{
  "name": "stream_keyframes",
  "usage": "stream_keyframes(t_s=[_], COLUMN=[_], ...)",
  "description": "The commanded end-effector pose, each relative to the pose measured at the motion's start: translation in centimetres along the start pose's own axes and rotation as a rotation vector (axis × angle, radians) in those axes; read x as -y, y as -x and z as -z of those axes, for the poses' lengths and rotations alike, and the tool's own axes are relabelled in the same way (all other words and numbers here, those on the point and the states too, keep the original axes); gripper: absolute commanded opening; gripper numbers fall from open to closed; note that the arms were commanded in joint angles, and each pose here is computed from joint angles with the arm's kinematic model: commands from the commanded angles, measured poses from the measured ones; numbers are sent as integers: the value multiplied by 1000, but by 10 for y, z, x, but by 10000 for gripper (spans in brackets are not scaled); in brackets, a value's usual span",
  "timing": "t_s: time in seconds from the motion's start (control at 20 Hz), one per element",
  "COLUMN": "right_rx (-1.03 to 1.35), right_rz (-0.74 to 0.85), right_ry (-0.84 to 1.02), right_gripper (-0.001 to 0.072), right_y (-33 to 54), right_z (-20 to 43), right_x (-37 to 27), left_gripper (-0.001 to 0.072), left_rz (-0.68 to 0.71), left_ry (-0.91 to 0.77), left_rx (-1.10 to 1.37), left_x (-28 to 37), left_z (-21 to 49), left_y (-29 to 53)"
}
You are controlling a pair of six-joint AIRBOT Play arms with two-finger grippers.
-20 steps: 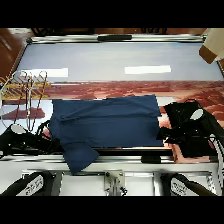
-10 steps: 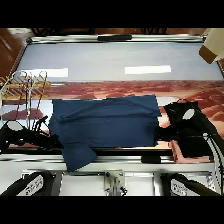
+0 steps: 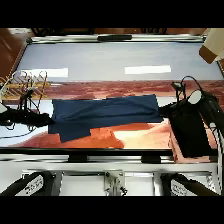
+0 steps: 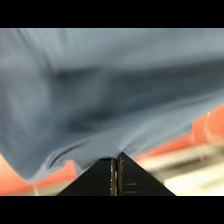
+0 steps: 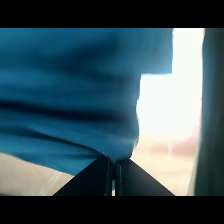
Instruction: Fold the shirts.
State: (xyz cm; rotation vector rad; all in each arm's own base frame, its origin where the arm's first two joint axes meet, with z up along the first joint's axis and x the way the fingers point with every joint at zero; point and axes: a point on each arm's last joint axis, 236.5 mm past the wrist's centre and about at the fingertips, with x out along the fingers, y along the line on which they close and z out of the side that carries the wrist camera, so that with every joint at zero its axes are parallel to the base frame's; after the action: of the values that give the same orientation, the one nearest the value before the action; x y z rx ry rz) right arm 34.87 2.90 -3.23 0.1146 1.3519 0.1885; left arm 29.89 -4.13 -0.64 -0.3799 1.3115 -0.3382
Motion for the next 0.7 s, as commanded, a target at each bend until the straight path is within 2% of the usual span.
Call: stream_keyframes(t_s=[0.0, 0.2, 0.4, 0.45, 0.5, 0.55, 0.6, 0.65], right_rx=[113, 107, 41, 22, 11, 9, 15, 23], right_rz=[41, 24, 15, 7, -2, -19, -34, -40], right_ry=[2, -30, -57, -64, -71, -70, -40, -14], right_gripper=[62, 63, 65, 82, 169, 383, 473, 473], right_y=[10, -14, -54, -63, -68, -71, -71, -66], right_z=[-65, -103, -103, -100, -98, -98, -100, -102], right_x=[10, 15, 23, 23, 22, 19, 15, 13], left_gripper=[30, 30, 31, 31, 33, 99, 304, 562], left_rz=[-36, 5, 45, 48, 50, 50, 50, 50], left_ry=[26, 114, 172, 183, 191, 196, 197, 197], left_rx=[125, 77, 26, 17, 12, 7, 3, 5], left_x=[-10, -23, -34, -36, -38, -40, -41, -41], left_z=[-62, -92, -100, -100, -99, -99, -98, -99], left_y=[11, -16, -45, -50, -55, -58, -59, -58])
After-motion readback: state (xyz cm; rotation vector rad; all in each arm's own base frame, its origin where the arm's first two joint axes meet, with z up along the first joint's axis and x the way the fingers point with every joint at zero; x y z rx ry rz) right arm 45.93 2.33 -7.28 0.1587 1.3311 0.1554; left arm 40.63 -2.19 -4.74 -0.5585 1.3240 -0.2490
